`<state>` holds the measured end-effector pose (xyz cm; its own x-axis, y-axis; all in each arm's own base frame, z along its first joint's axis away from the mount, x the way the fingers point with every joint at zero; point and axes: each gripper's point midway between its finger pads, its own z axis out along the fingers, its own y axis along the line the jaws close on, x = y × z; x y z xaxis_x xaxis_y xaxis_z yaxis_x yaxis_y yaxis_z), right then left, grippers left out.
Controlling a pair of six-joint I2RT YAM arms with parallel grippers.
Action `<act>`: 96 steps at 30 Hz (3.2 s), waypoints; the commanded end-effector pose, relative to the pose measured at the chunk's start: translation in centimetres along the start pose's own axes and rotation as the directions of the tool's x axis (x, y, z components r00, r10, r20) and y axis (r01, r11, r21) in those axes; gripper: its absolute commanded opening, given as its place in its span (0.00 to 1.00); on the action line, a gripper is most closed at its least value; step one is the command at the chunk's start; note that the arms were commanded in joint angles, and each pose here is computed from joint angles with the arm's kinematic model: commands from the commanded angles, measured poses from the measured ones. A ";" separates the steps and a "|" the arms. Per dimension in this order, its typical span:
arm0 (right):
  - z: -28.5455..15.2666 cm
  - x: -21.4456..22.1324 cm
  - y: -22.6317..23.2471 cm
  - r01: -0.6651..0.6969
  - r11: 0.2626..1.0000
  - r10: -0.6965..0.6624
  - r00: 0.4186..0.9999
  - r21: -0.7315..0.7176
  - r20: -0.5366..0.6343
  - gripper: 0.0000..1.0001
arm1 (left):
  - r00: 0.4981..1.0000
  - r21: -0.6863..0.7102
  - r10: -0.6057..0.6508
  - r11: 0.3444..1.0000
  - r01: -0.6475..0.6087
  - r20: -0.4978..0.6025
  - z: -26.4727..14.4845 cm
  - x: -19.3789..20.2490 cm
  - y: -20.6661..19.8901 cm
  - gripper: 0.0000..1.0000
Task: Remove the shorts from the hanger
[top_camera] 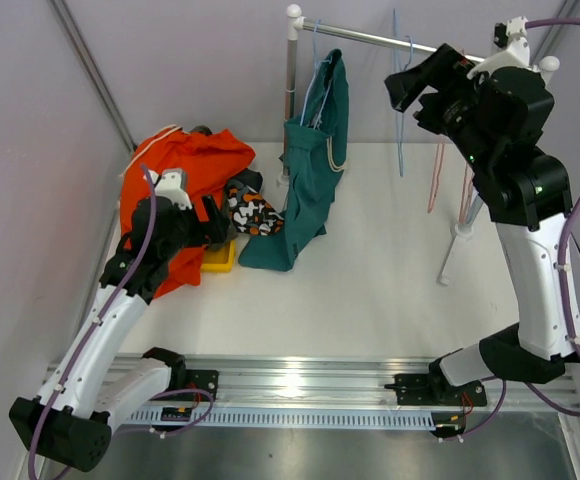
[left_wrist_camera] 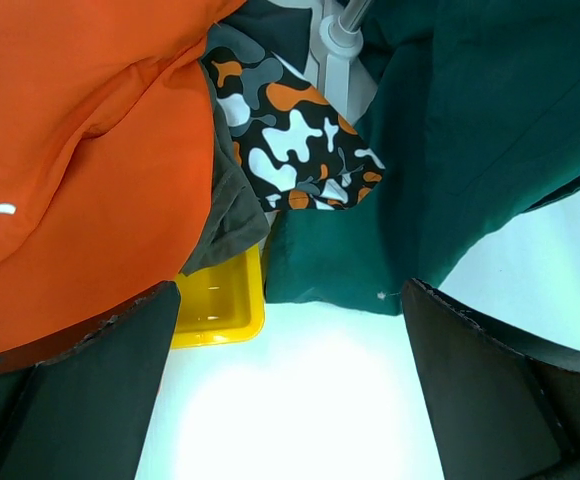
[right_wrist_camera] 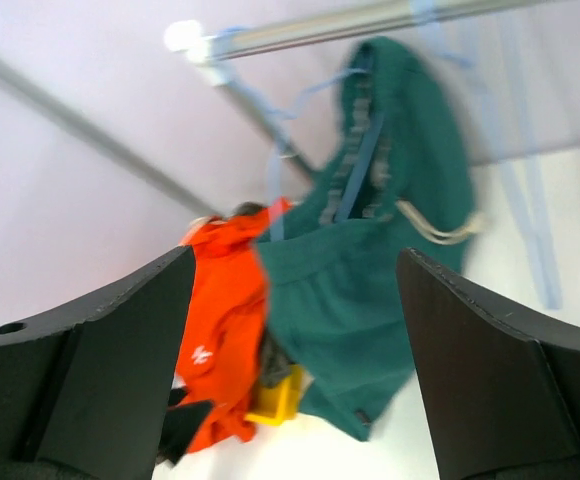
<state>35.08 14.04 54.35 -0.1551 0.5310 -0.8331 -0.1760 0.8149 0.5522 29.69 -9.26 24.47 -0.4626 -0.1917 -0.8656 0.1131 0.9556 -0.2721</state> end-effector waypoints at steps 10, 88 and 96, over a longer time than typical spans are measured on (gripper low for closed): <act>9.5 7.4 8.3 0.043 0.974 -0.068 0.992 -0.221 -0.106 0.87 | 0.999 0.109 0.006 0.994 -0.009 0.036 -0.8 -0.6 -2.0 0.99; 4.1 3.3 8.7 0.073 0.989 -0.061 0.993 -0.125 0.099 0.00 | 0.980 0.519 0.173 0.831 -0.201 0.103 -4.5 2.1 -22.8 0.00; 3.8 2.6 8.5 0.059 0.990 -0.047 0.994 -0.130 0.096 0.00 | 0.989 0.461 0.144 0.876 -0.138 0.023 -6.3 10.2 -16.9 0.00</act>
<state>37.40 26.44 49.59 -0.2570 0.4065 -0.8768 -0.2825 0.8360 0.4704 17.48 -26.79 26.44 -0.3556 -0.0779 -0.9314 0.6411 0.7048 -0.3037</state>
